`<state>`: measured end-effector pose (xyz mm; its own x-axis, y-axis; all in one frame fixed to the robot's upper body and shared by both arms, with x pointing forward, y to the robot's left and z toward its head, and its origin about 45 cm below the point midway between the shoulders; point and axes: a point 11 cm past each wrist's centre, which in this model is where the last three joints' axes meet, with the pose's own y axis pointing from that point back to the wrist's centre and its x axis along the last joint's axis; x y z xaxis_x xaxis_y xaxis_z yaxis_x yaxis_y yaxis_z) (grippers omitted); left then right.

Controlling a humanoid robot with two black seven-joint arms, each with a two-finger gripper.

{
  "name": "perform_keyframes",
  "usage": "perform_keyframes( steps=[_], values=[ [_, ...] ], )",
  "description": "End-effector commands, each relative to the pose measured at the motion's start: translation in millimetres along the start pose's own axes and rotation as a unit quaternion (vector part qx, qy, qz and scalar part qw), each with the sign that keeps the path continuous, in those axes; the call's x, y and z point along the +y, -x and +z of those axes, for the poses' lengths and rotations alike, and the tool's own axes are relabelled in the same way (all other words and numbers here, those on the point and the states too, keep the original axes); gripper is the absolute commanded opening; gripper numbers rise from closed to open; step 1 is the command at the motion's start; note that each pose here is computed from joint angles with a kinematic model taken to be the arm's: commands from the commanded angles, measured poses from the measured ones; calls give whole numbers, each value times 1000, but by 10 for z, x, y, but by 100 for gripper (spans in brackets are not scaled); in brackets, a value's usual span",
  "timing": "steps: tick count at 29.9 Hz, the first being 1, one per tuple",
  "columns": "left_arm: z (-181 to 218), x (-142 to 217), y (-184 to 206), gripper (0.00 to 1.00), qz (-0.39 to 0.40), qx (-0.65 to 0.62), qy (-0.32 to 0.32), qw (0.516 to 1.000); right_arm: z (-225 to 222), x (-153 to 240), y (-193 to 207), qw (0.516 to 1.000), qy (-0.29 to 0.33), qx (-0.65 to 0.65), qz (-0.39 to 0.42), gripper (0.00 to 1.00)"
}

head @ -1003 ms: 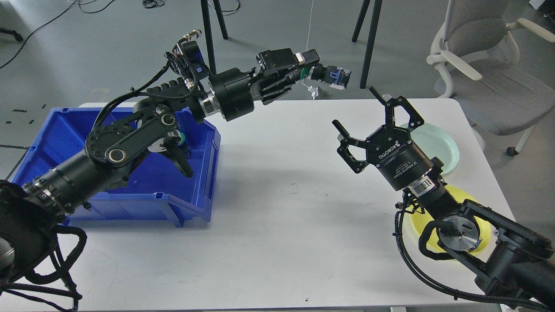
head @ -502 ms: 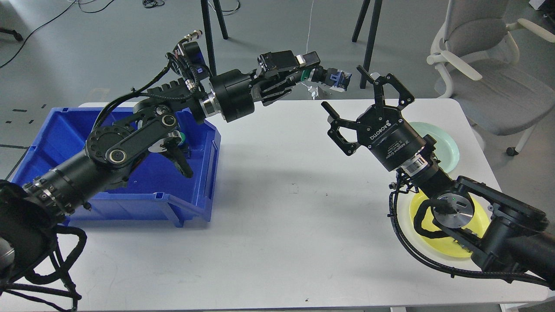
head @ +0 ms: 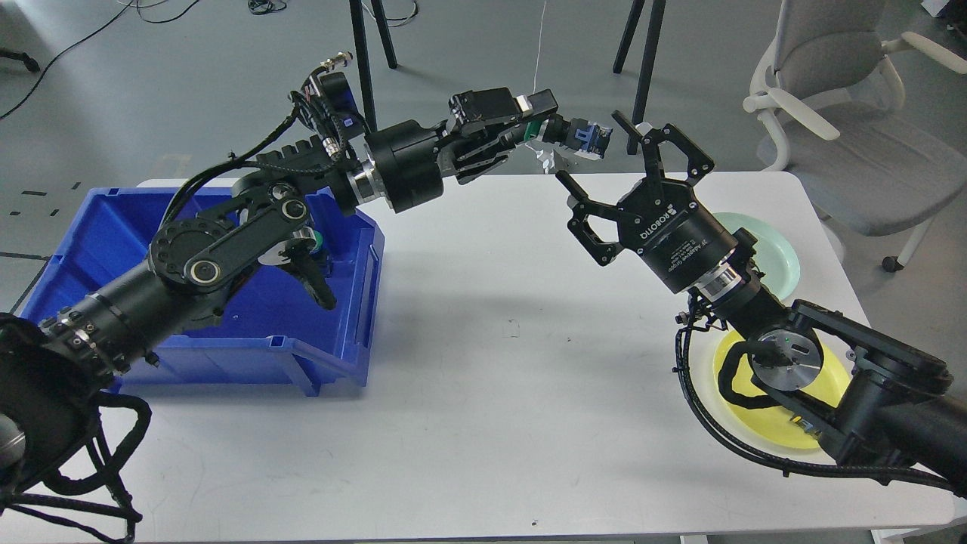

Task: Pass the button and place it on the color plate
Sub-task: 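Close the right gripper on the green button held by the left gripper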

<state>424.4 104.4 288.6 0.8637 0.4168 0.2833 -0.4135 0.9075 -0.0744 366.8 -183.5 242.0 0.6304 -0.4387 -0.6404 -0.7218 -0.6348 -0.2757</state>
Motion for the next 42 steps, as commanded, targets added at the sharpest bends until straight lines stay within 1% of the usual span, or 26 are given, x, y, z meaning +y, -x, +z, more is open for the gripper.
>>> perform_keyframes(
  steps=[1,11,17,25,30,34,38,42],
  values=[
    [-8,5,-1,23,1,1,-1,1000,-1,-3,4,1000,1,1,-1,77],
    [-12,5,3,23,0,0,-2,1000,-5,-13,25,1000,1,1,-4,74],
    [-24,11,9,23,0,2,-2,1000,-6,-15,37,1000,2,1,-6,68],
    [-30,14,12,23,1,2,-3,1000,-24,-48,58,1000,1,4,-11,54],
    [-30,14,12,23,1,2,-3,1000,-27,-50,62,1000,3,8,-13,38],
    [-31,14,12,23,0,2,-3,1000,-20,-53,67,1000,4,9,-15,30],
    [-48,23,21,24,1,4,-4,1000,-19,-53,68,1000,5,10,-15,25],
    [-45,21,24,24,0,4,-4,1000,-19,-53,68,1000,5,10,-15,24]
  ],
)
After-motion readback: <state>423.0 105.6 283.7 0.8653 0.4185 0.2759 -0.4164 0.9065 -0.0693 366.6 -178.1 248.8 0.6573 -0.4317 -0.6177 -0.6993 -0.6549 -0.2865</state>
